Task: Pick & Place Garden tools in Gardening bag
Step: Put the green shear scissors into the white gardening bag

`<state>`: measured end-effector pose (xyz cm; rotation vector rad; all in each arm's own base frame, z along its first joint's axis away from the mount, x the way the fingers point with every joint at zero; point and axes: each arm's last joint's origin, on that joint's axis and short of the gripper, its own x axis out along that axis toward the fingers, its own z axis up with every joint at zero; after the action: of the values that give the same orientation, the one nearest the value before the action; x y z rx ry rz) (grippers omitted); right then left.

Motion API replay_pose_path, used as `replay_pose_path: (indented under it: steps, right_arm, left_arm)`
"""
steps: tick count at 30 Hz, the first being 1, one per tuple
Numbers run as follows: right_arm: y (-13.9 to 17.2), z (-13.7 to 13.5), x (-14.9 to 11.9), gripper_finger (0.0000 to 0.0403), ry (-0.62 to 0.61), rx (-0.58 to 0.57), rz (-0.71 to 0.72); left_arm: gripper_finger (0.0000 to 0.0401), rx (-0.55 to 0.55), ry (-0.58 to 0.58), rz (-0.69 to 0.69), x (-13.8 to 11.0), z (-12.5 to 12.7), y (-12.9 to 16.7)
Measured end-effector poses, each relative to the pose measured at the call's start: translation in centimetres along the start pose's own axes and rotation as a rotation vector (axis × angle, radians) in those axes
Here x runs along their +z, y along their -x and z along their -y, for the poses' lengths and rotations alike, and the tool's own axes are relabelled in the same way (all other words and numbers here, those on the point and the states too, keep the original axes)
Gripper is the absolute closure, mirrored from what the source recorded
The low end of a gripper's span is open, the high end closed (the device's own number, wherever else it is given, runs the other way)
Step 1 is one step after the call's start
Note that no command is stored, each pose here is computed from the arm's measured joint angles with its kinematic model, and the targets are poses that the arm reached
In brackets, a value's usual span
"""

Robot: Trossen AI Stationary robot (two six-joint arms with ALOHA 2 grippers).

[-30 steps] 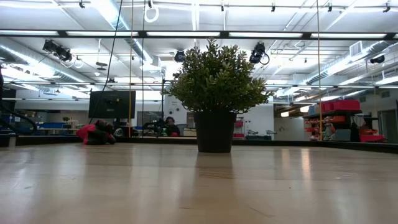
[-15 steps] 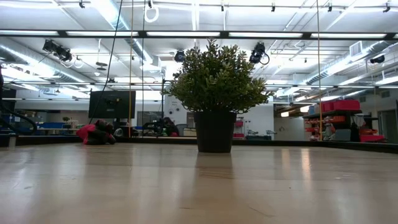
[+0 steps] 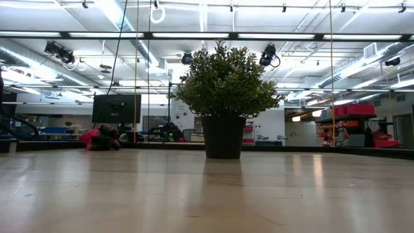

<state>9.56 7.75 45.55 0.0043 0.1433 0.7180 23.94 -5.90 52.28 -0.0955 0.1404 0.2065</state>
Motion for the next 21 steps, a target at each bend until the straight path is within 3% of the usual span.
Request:
replay_pose_path:
  steps: [10,21]
  right_arm:
    - [-0.2,-1.5,-0.2,0.0403,0.019,0.088,-0.004]
    - [-2.3,-3.6,-2.9,0.0403,0.004,0.183,-0.016]
  left_arm:
    - [0.0398,0.012,0.022,0.022,0.2,0.0,0.0]
    - [0.0397,0.039,0.031,0.042,0.4,-0.1,0.0]
